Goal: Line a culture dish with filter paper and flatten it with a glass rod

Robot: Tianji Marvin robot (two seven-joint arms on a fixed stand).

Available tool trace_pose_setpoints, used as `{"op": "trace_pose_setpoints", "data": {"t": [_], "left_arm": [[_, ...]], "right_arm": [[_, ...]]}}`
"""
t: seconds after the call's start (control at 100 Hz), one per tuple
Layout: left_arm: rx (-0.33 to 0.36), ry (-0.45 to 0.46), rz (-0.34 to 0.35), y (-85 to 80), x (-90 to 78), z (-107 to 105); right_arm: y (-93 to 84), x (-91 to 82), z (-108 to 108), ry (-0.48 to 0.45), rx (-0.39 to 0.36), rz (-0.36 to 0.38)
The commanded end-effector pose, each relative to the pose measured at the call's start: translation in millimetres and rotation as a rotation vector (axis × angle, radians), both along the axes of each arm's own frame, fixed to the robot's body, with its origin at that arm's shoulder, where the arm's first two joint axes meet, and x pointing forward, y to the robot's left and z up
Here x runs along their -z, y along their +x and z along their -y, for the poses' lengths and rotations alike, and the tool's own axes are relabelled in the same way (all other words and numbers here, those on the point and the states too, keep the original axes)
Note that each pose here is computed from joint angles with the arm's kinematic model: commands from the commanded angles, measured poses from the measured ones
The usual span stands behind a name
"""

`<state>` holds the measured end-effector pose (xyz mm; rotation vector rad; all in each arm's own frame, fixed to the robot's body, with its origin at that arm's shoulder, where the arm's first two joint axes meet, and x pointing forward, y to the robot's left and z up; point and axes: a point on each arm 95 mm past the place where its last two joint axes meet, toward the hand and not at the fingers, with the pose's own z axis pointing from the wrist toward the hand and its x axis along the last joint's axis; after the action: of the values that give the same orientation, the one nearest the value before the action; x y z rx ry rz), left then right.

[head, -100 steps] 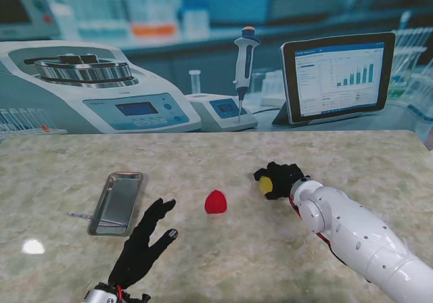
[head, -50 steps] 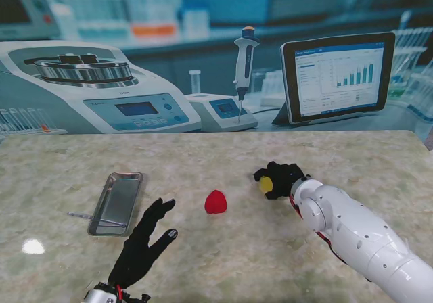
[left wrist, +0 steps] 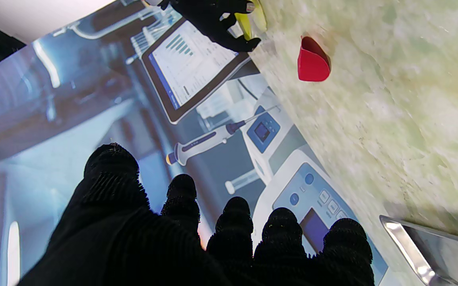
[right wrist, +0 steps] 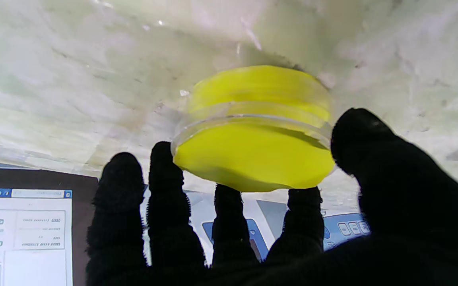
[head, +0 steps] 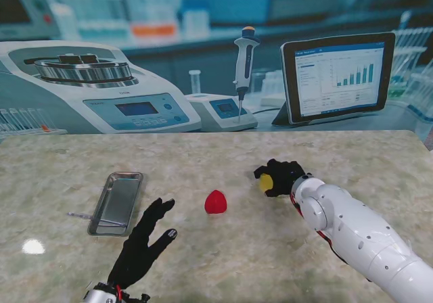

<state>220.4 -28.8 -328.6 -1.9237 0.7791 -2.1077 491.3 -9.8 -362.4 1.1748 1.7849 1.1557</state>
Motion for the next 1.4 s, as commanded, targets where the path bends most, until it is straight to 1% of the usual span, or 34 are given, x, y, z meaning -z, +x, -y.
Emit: {"op": "trace_pose_setpoints", "data": {"t": [0.0, 0.14, 0.29, 0.53, 0.7, 0.95, 1.07, 1.23, 1.39], "left_arm": [[-0.001, -0.005, -0.002, -1.9, -1.1, 1], [0.001, -0.006, -0.001, -2.1, -1.4, 1], [0.003, -0.009, -0.001, -2.5, -1.8, 1], [0.000, -0.010, -0.002, -3.1, -2.1, 0], [-0.003, -0.012, -0.004, -3.8, -2.4, 0], [-0.003, -0.021, -0.005, -5.1, -2.9, -2], [-0.004, -0.023, -0.006, -5.7, -3.1, -3], [0.000, -0.027, -0.009, -6.5, -3.3, -3], [0.001, -0.027, -0.013, -7.0, -3.2, -3]], "right_arm": [[-5.3, -1.1, -4, 0.001, -0.014, 0.001], [-13.7, -7.5, -6, 0.005, -0.020, 0.007], [-27.7, -13.7, -10, 0.020, -0.029, 0.006], [-55.9, -21.9, -22, 0.026, -0.068, 0.011], [-79.0, -23.4, -33, 0.048, -0.083, 0.014], [-115.1, -20.0, -49, 0.062, -0.101, -0.017], [-129.6, -16.7, -54, 0.047, -0.109, -0.032], [-145.4, -10.0, -58, 0.022, -0.128, -0.055], [-153.9, -2.2, -61, 0.009, -0.147, -0.075]]}}
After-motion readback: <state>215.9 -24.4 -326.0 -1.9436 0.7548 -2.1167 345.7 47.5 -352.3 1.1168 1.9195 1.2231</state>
